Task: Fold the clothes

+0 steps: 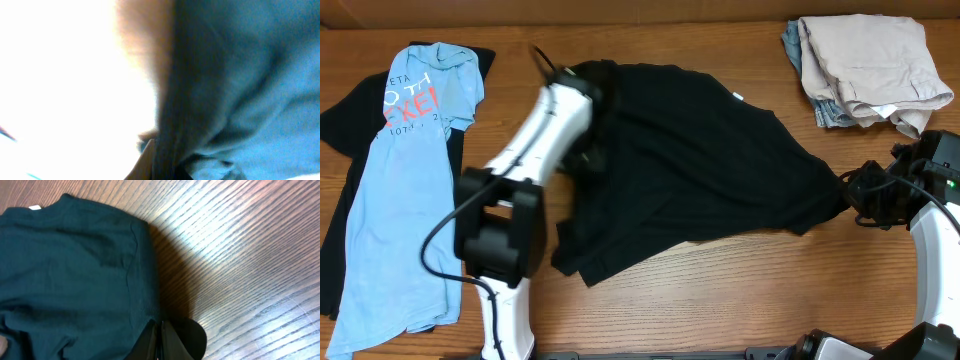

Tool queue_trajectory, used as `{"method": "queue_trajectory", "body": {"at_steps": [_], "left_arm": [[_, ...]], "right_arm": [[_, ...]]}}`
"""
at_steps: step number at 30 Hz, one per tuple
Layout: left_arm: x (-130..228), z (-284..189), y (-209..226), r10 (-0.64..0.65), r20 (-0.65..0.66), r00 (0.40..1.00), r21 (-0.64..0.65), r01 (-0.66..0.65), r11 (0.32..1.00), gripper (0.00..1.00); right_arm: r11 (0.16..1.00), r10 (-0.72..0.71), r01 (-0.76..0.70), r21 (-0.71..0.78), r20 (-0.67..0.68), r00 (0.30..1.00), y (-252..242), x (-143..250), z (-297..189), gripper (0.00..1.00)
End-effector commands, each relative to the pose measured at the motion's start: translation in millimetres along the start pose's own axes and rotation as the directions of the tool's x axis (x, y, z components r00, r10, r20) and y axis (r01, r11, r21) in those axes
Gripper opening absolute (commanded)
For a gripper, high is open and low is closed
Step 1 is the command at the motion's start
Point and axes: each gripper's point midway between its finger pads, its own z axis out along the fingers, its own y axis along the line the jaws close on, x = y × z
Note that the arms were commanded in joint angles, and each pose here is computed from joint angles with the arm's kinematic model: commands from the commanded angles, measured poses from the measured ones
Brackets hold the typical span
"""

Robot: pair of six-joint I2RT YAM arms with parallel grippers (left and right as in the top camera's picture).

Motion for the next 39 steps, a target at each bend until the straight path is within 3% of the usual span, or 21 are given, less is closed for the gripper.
{"method": "queue_trajectory", "body": {"at_steps": [1, 8, 9, 11, 12, 20, 28, 34, 39], "left_arm": [[-41.8, -35.1, 61.9, -0.037, 0.168, 0.985, -0.099, 0.054, 0.994, 0.04], [-102.2, -55.4, 126.5, -0.07, 0.403, 0.913, -0.115, 0.126, 0.985, 0.04], [-108.5, -57.6, 133.4, -0.081, 0.429, 0.899, -0.112, 0.142, 0.983, 0.17], [-118.0, -61.8, 143.3, -0.103, 0.471, 0.876, -0.104, 0.17, 0.98, 0.85], [-121.7, -63.6, 146.4, -0.104, 0.487, 0.867, -0.1, 0.174, 0.98, 1.0], [-114.3, -99.5, 118.9, -0.062, 0.489, 0.87, 0.06, 0.037, 0.998, 1.0], [-60.5, -226.1, 92.1, -0.079, 0.588, 0.805, 0.238, -0.078, 0.968, 1.0], [-23.8, -281.5, 86.0, -0.087, 0.677, 0.731, 0.237, -0.105, 0.966, 1.0], [6.9, -299.4, 59.0, -0.075, 0.685, 0.725, 0.257, -0.143, 0.956, 0.97]], "right_arm": [[1.0, -0.014, 0.015, -0.016, 0.025, 1.0, 5.7, -5.7, -5.6, 0.04], [1.0, -0.014, 0.014, -0.016, 0.024, 1.0, 5.7, -5.6, -5.6, 0.04], [1.0, -0.014, 0.014, -0.016, 0.024, 1.0, 5.7, -5.6, -5.6, 0.04], [1.0, -0.014, 0.015, -0.015, 0.024, 1.0, 5.6, -5.5, -5.6, 0.04], [1.0, -0.014, 0.015, -0.016, 0.024, 1.0, 5.7, -5.5, -5.6, 0.04], [1.0, -0.015, 0.015, -0.016, 0.024, 1.0, 5.7, -5.6, -5.6, 0.04], [1.0, -0.018, 0.018, -0.016, 0.024, 1.0, 5.7, -5.5, -5.7, 0.04], [1.0, -0.018, 0.018, -0.016, 0.025, 1.0, 5.7, -5.6, -5.7, 0.04], [1.0, -0.016, 0.016, -0.013, 0.018, 1.0, 5.0, -3.8, -5.7, 0.04]]}}
